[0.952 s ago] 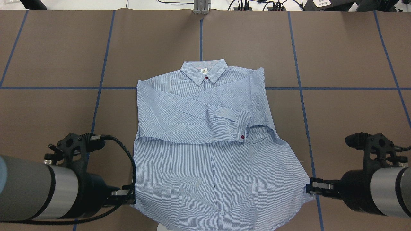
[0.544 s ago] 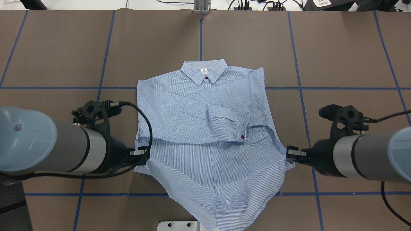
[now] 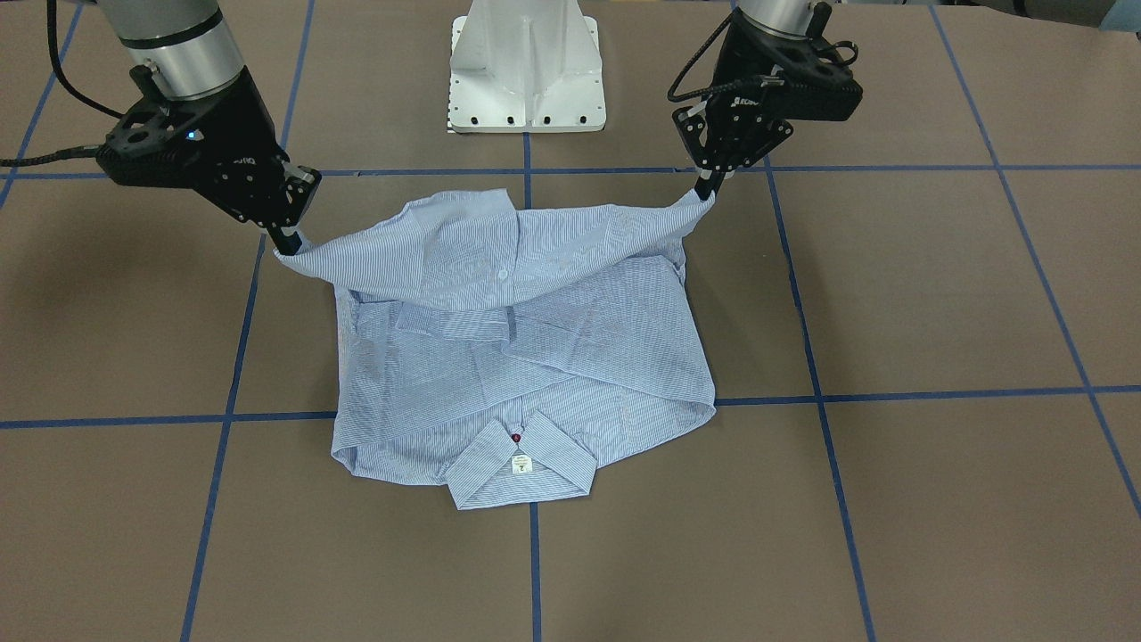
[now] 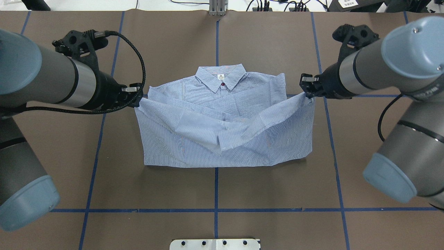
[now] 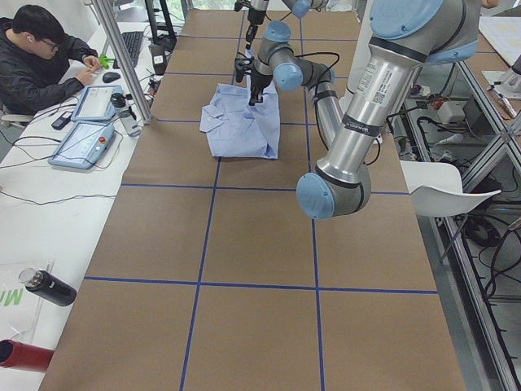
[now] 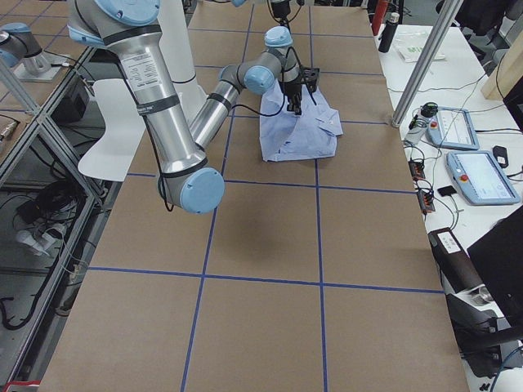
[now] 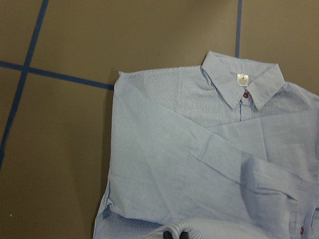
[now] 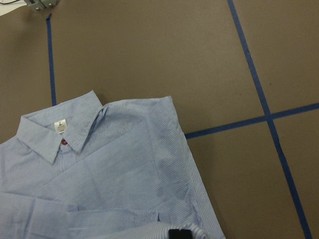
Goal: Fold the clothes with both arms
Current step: 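Lift the hem with both grippers and fold it toward the collar, then release the hem and raise both grippers away from the folded shirt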
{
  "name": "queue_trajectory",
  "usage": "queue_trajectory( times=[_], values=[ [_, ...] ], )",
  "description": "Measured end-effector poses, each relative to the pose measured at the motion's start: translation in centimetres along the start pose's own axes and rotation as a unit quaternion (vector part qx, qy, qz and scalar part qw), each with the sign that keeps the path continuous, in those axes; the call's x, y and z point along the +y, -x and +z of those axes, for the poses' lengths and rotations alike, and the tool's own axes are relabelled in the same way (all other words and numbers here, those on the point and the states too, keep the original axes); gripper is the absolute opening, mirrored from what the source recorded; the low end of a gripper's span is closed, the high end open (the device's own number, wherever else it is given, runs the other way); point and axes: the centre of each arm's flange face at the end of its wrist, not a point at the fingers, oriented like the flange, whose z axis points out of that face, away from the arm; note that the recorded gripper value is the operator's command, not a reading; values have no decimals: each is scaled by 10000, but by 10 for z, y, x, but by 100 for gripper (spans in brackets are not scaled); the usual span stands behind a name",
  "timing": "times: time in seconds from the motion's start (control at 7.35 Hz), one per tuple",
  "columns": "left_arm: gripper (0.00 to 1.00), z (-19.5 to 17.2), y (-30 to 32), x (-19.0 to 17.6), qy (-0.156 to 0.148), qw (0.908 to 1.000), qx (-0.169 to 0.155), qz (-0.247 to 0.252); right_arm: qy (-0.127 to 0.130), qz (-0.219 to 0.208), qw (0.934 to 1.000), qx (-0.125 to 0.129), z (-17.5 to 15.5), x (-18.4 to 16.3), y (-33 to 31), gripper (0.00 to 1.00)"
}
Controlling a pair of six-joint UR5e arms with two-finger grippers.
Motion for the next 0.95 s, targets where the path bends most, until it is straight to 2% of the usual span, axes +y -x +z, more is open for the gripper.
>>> queue_trajectory(
  times=[0.41,0.68,0.95],
  values=[
    [0,53,3,-37,-211,9996,-163,41,-11,-23,9997,225,33,-35,24,0],
    [0,101,5,-59,-399,9987,-312,55,-31,-79,9992,401,70,-50,27,0],
    [0,143,10,-74,-432,9976,-456,302,-58,-144,9990,415,117,-64,19,0]
  ],
)
